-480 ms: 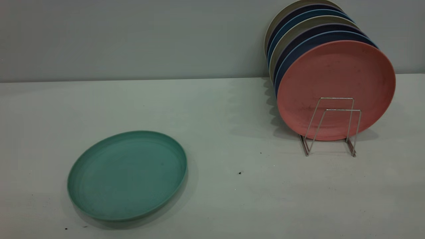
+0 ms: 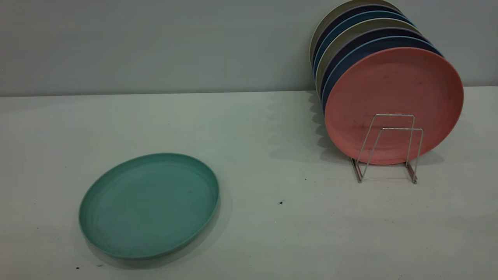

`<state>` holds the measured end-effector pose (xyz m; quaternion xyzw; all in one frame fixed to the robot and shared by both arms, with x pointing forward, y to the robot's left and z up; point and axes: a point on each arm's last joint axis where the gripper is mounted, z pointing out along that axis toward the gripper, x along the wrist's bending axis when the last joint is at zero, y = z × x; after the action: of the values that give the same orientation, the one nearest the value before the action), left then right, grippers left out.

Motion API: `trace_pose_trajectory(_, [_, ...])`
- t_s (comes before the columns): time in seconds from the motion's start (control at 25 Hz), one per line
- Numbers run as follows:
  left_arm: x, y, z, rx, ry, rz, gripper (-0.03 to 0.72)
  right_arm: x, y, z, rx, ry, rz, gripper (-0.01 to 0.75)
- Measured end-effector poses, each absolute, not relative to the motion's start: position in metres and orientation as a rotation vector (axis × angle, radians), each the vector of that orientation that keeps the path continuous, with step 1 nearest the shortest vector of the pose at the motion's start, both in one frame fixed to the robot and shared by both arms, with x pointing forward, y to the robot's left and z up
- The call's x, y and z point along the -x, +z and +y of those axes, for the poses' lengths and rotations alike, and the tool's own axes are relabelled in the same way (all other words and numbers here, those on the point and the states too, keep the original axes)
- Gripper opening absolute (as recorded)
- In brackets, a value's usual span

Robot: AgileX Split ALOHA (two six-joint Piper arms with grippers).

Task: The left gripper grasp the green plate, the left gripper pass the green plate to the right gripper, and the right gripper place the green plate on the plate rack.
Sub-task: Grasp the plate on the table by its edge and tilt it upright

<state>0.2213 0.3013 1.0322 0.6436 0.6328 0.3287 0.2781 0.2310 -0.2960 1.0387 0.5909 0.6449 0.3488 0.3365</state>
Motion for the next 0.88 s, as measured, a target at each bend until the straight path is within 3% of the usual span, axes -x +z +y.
trace_pose_trajectory(0.88, [-0.2213, 1.0322, 0.3013, -1.727, 0.882, 1.698, 0.581, -0.2309, 1.0388, -0.2947, -1.543, 0.927, 1.687, 0.430])
